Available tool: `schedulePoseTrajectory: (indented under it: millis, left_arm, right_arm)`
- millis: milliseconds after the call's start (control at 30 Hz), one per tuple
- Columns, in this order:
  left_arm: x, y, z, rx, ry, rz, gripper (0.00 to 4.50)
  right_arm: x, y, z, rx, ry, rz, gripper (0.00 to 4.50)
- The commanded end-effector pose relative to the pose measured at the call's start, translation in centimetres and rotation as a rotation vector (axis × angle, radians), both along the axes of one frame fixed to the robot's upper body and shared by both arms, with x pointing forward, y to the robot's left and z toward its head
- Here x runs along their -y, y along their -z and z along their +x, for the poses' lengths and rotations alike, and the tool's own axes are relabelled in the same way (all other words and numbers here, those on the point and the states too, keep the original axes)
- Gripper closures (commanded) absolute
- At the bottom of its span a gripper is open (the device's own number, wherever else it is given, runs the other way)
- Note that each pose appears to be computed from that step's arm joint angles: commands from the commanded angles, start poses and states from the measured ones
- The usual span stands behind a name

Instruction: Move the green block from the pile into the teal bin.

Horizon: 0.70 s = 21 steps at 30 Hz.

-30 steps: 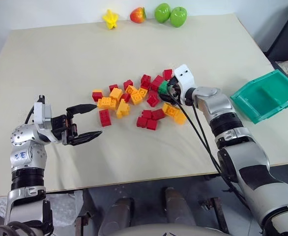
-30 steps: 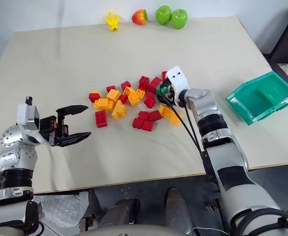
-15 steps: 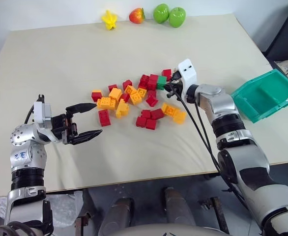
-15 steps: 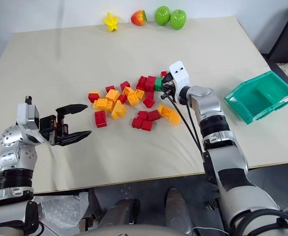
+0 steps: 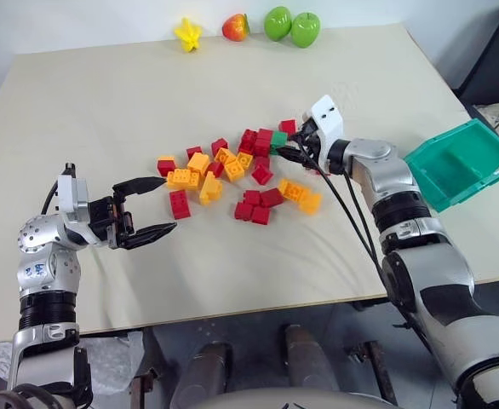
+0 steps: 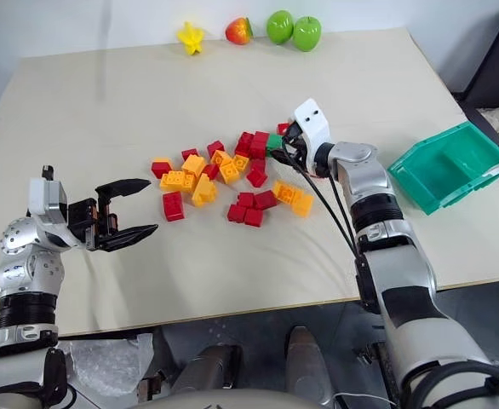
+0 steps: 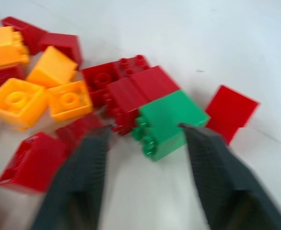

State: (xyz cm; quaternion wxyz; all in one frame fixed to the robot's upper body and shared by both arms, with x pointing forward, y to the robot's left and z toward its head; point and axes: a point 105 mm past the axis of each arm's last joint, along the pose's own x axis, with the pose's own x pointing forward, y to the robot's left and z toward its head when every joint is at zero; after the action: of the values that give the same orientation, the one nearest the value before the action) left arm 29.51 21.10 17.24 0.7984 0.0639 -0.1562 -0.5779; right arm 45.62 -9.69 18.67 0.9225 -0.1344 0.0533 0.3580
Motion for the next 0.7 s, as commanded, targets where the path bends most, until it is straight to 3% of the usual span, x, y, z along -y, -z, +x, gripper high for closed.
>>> schedulePoseTrajectory:
  millis: [33, 167, 700]
  left_arm:
    - [-0.5, -1.0, -0.6, 0.054, -0.021, -0.016, 0.00]
    - [-0.8, -1.0, -0.9, 0.056, -0.041, -0.014, 0.00]
    - [-1.2, -1.0, -1.8, 0.058, -0.091, -0.019, 0.00]
  right_arm:
    - [-0.3, -1.8, 0.6, 0.065, 0.024, 0.037, 0.97]
    - [-0.5, -1.2, 1.2, 0.044, 0.086, 0.050, 0.04]
    - [-2.6, 0.8, 2.2, -0.044, 0.290, 0.145, 0.04]
